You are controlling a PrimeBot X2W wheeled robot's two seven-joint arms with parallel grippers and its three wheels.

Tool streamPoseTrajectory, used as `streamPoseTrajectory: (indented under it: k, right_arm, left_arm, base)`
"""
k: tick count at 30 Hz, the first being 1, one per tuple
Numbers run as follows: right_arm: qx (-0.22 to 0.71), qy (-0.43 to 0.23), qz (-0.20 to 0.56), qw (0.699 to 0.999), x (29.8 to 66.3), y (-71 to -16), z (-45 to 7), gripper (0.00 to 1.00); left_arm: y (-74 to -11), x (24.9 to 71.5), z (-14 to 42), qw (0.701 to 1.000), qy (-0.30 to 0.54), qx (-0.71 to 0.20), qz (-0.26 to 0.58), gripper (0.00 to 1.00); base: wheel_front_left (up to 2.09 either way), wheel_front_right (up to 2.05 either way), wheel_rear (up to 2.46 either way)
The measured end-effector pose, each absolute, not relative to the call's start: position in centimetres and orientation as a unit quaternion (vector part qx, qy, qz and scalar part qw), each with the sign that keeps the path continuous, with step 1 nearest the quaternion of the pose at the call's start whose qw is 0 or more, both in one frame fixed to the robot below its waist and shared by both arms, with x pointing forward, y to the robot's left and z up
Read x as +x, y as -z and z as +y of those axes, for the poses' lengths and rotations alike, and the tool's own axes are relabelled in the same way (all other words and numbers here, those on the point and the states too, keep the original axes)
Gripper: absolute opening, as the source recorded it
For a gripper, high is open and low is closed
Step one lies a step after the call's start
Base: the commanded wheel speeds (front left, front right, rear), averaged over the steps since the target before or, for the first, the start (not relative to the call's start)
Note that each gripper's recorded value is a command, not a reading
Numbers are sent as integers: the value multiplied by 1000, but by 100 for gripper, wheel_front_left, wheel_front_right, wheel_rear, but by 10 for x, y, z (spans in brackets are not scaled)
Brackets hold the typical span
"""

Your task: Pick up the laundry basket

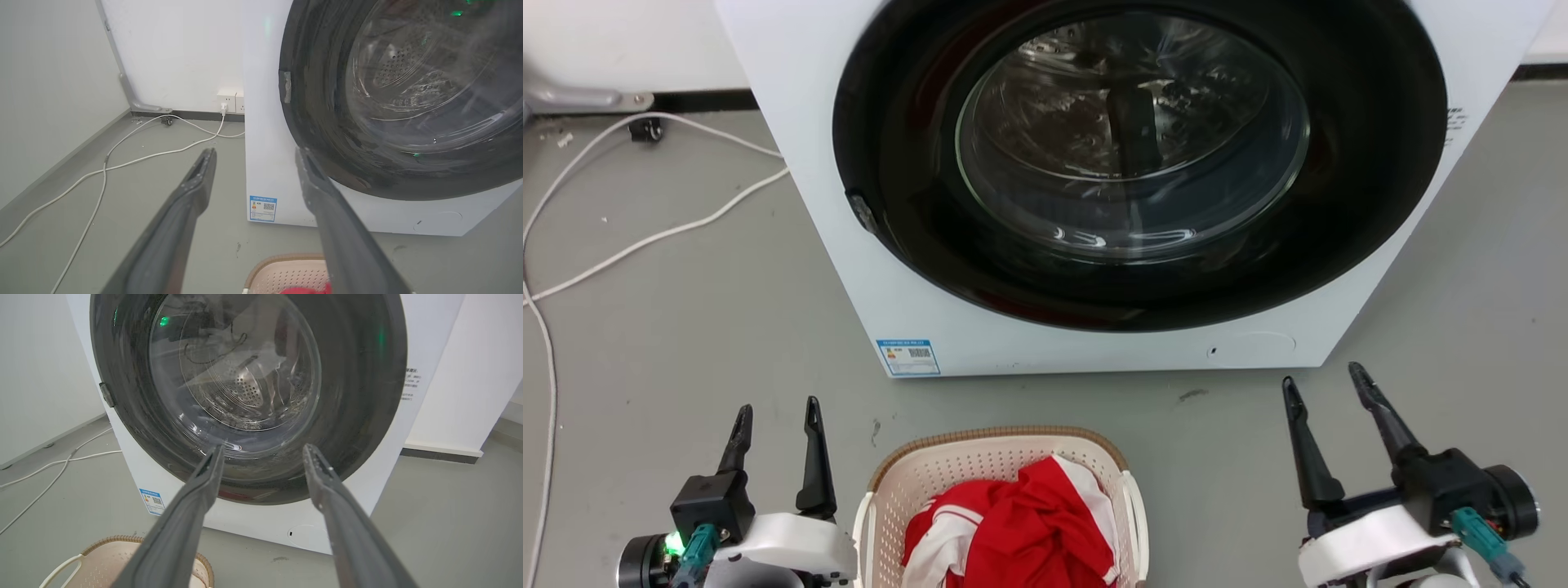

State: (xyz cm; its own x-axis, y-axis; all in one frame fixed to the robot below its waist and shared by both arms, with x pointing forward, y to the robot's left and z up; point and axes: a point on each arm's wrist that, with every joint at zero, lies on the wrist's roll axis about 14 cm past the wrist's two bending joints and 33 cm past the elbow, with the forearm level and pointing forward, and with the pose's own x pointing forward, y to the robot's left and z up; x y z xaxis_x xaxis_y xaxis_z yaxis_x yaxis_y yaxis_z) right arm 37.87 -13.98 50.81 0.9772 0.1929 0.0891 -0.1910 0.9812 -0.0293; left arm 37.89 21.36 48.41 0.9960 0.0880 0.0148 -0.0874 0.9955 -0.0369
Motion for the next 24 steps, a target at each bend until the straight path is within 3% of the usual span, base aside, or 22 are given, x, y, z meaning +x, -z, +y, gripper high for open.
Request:
streamPoseTrajectory:
  k: [24]
  right_arm:
    - [18,-197,184,963,424,-350,-74,100]
  left_arm:
    - [-323,409,232,970,-47,-32,236,100]
  base:
    - [0,0,0]
